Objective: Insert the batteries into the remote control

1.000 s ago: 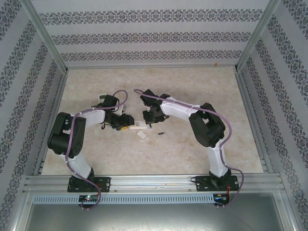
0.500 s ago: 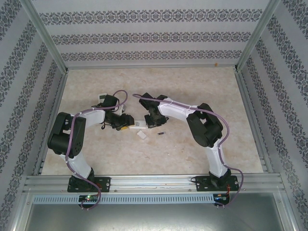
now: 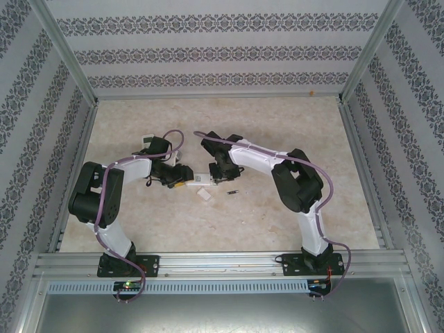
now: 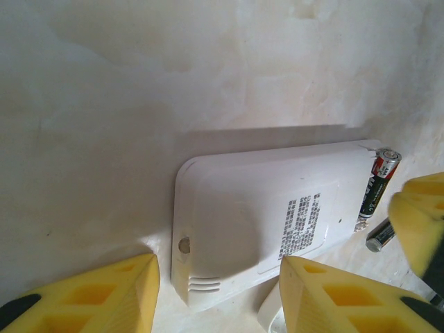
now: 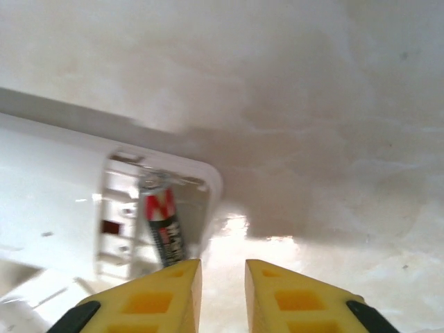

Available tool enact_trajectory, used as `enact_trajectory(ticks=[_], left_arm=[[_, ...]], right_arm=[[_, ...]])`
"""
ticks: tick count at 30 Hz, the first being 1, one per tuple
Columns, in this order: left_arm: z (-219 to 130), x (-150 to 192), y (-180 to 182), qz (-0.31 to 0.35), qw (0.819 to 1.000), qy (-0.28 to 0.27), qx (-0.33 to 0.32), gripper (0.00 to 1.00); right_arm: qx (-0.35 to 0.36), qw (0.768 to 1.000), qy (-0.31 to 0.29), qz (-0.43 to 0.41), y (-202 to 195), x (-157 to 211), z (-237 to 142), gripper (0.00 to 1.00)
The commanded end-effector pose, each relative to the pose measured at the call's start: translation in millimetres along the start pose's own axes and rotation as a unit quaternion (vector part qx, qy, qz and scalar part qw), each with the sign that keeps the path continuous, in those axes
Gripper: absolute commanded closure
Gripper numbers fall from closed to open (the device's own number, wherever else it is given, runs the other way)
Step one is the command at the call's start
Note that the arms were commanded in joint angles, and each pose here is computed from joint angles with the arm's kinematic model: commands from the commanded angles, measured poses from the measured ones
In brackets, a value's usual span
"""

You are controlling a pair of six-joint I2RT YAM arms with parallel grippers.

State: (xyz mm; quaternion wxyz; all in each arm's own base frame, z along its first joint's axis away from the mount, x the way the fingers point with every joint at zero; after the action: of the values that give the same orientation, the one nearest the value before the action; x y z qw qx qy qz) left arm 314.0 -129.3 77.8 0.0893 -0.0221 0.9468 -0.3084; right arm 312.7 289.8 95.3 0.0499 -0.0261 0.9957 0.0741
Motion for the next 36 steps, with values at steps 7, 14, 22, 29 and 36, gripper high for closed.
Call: enact_trajectory(ticks=[7, 14, 22, 29, 36], left_arm=[[3, -3, -5, 0.009, 1.0, -0.001, 0.004, 0.5], [3, -3, -4, 0.01, 1.0, 0.0, 0.002, 0.5], [3, -4, -4, 0.011, 1.0, 0.0, 0.001, 0.5], [4, -4, -4, 0.009, 1.0, 0.001, 0.003, 0.5], [4, -4, -4, 0.007, 1.0, 0.0, 0.003, 0.5]], right_arm=[[-0.034, 0.999, -0.024, 0.025, 16, -20, -15, 0.67], [-0.022, 1.0, -0.011, 0.018, 16, -25, -3, 0.72], [-0.009, 1.0, -0.001, 0.013, 12, -20, 6, 0.75], [0.01, 1.0, 0.006, 0.014, 7, -16, 10, 0.79], [0.028, 0.999, 0.01, 0.011, 0, -13, 10, 0.81]])
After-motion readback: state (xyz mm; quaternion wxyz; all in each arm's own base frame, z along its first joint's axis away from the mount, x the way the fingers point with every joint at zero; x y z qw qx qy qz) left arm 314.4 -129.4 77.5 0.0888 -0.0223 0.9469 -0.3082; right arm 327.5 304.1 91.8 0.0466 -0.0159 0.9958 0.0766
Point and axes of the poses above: each hand's point on the last joint's axis, 136 mm out from that joint toward the fingers, its own z axis out along the fingers, its own y axis along the line the jaws close on, x = y × z, the point moved 6 cm from there along -z, back along the fingers, and after that the axes turned 6 degrees about z, right-handed, at the moved point
